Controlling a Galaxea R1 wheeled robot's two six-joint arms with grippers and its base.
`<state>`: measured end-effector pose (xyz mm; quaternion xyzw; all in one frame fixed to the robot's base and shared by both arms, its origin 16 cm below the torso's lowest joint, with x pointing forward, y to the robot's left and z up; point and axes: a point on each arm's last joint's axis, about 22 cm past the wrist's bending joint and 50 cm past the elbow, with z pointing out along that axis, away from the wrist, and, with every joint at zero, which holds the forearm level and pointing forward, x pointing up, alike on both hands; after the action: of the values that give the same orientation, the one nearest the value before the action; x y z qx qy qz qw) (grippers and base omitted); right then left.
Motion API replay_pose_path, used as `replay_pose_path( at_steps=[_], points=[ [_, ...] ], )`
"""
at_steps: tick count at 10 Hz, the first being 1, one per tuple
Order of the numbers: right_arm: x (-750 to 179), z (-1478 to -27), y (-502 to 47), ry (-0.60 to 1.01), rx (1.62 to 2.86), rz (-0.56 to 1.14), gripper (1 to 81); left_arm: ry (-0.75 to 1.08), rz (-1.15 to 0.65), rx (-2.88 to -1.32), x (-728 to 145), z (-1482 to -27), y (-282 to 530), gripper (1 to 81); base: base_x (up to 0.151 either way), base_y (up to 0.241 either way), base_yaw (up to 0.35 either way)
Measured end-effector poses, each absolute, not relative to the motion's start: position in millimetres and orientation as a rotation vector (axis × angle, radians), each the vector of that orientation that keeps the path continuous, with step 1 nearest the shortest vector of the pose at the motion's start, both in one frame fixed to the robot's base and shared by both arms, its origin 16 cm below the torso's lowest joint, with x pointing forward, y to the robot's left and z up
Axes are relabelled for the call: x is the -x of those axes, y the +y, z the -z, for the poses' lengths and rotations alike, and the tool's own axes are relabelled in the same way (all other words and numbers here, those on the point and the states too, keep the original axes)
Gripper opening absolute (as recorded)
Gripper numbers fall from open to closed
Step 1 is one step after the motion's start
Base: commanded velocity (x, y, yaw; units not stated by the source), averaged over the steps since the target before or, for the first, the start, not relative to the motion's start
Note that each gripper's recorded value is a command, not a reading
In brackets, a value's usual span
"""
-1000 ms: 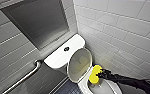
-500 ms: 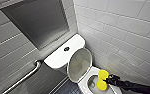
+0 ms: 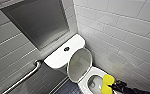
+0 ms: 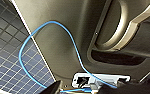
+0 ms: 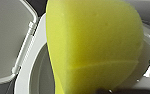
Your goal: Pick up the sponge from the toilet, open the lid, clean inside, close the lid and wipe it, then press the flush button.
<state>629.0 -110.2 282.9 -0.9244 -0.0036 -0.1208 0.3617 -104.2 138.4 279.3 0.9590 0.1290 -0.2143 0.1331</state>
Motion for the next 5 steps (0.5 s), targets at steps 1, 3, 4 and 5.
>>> replay_pose_path(
  at_steps=[1,3,4,5],
  points=[
    [-620,-286,-119,0.008,2.372,0.313,1.0,0.375,0.618,-2.779,103,-279,136,81.1,0.000,0.000,0.000],
    [-603,-292,-145,0.056,2.361,0.321,1.0,0.375,0.616,-2.777,102,-279,134,81.1,0.000,0.000,0.000],
    [-596,-296,-155,0.095,2.345,0.339,1.0,0.375,0.616,-2.777,102,-279,134,81.1,0.000,0.000,0.000],
    [-588,-299,-172,0.140,2.339,0.360,1.0,0.375,0.616,-2.777,102,-279,134,81.1,0.000,0.000,0.000]
  ],
)
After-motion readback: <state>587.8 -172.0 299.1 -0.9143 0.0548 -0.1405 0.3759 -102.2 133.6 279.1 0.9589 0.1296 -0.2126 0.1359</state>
